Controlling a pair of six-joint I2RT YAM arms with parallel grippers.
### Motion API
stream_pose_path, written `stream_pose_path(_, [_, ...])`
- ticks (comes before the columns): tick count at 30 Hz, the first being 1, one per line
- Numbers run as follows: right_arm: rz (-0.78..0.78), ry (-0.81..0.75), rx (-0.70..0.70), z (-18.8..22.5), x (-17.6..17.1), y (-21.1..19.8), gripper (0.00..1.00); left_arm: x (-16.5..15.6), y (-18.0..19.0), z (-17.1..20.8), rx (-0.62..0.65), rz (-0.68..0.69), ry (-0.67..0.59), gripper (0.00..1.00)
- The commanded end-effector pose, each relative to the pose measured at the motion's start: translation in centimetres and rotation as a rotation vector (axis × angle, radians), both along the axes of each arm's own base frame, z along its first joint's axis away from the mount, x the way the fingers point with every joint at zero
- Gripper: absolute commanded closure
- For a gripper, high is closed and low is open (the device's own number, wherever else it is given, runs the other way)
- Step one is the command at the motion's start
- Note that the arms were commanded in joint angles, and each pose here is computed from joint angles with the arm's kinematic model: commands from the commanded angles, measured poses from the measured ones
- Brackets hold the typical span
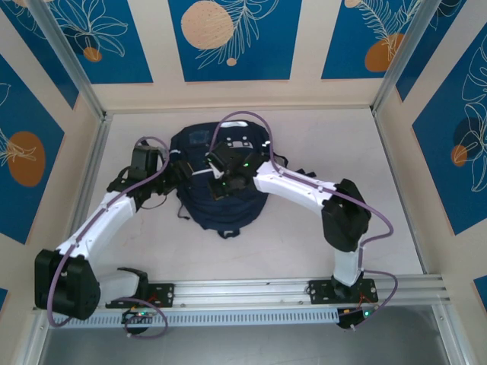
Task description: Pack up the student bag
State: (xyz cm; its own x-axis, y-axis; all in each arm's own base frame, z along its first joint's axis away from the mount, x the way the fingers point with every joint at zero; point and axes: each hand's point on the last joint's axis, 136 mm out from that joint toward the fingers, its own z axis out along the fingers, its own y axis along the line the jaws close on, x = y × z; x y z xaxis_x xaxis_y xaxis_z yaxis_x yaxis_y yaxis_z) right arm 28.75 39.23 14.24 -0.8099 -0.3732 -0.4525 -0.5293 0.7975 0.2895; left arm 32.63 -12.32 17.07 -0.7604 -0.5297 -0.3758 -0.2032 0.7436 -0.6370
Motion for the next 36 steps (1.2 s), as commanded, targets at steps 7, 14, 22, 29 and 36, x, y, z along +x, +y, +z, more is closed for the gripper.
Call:
stream_pose_path(7, [0.092,0.008,0.158,2.8,0.4,5.0,1.0,-0.2,-0.1,-0.6,-0.107,0.067,0.042,0.44])
stream_pose_path(14, [0.086,0.019,0.164,2.7,0.4,4.8,1.0,1.2,-0.8,-1.4,-0.156,0.085,0.066,0.57])
stream_pose_path(22, [0.004,0.011,-0.028,1.1,0.2,1.3,1.0,1.7,0.2,-2.6,-0.082,0.11,0.078,0.9])
stream_pose_path(29, [-0.143,-0.01,-0.252,-0.6,-0.9,-7.6,1.0,1.7,1.7,-4.0,0.031,0.124,0.098,1.0])
stream_pose_path(36, [-0.309,0.047,-0.226,-1.3,0.9,-14.5,1.0,1.7,2.7,-4.0,0.081,0.136,0.099,1.0])
